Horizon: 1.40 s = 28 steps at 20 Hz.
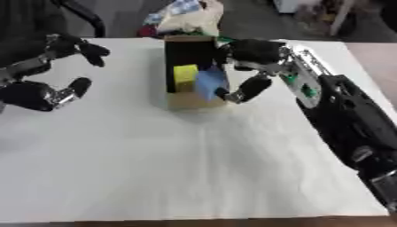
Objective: Pick up objects on the table and place them in the box.
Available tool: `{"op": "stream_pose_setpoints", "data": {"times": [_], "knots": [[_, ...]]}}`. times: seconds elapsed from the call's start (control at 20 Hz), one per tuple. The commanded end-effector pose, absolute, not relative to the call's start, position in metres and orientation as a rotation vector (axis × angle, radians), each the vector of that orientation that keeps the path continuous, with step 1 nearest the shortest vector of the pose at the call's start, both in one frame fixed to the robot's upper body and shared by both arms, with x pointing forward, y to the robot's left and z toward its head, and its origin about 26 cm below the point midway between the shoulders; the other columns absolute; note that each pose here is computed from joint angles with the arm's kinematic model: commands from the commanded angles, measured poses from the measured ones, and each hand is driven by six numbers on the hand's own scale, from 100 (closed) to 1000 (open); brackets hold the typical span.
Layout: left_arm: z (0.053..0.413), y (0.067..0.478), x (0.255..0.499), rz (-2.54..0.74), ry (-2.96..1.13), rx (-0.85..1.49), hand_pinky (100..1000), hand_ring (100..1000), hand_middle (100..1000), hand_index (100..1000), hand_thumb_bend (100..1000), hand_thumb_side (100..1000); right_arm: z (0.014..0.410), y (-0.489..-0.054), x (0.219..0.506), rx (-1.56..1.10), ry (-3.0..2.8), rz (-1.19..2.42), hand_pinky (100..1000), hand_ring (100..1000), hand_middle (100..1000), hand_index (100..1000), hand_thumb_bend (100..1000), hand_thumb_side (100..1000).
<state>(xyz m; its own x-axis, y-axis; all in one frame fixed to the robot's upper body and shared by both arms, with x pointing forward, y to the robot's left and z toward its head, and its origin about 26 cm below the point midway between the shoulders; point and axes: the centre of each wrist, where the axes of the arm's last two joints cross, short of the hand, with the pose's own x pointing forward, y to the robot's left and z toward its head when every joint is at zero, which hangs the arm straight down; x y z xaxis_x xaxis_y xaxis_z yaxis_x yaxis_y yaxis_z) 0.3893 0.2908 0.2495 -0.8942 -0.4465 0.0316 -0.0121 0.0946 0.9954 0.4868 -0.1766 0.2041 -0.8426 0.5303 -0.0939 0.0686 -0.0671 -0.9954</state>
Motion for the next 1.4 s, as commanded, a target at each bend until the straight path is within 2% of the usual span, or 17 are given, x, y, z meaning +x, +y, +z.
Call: {"op": "stream_pose_setpoints", "data": {"times": [0.05, 0.3, 0.6, 0.8, 1.0, 1.2, 1.4], "knots": [[0.262, 0.291, 0.386, -1.928, -2.063, 0.460, 779, 710, 677, 936, 100, 809, 0.222, -0.177, 0.491, -0.746, -1.892, 1.883, 820, 763, 584, 760, 102, 383], [0.262, 0.289, 0.386, -1.927, -2.066, 0.448, 778, 709, 674, 935, 100, 814, 0.217, -0.166, 0.493, -0.823, -1.852, 1.790, 818, 766, 620, 790, 100, 394], [0.261, 0.289, 0.386, -1.924, -2.063, 0.439, 777, 708, 671, 936, 100, 819, 0.195, -0.161, 0.495, -0.877, -1.745, 1.789, 833, 793, 738, 914, 117, 429], [0.261, 0.292, 0.386, -1.918, -2.058, 0.442, 776, 708, 671, 936, 100, 821, 0.185, -0.170, 0.498, -0.925, -1.668, 1.804, 836, 802, 766, 958, 133, 419], [0.259, 0.294, 0.385, -1.911, -2.050, 0.446, 776, 708, 670, 937, 100, 821, 0.180, -0.180, 0.500, -0.967, -1.619, 1.797, 845, 817, 839, 1000, 216, 512], [0.258, 0.295, 0.385, -1.907, -2.045, 0.447, 776, 708, 670, 937, 100, 822, 0.180, -0.187, 0.501, -1.001, -1.599, 1.778, 855, 832, 907, 1000, 279, 582], [0.257, 0.297, 0.385, -1.900, -2.044, 0.449, 776, 708, 669, 937, 100, 821, 0.187, -0.192, 0.500, -1.027, -1.626, 1.744, 850, 828, 896, 1000, 255, 588]]}}
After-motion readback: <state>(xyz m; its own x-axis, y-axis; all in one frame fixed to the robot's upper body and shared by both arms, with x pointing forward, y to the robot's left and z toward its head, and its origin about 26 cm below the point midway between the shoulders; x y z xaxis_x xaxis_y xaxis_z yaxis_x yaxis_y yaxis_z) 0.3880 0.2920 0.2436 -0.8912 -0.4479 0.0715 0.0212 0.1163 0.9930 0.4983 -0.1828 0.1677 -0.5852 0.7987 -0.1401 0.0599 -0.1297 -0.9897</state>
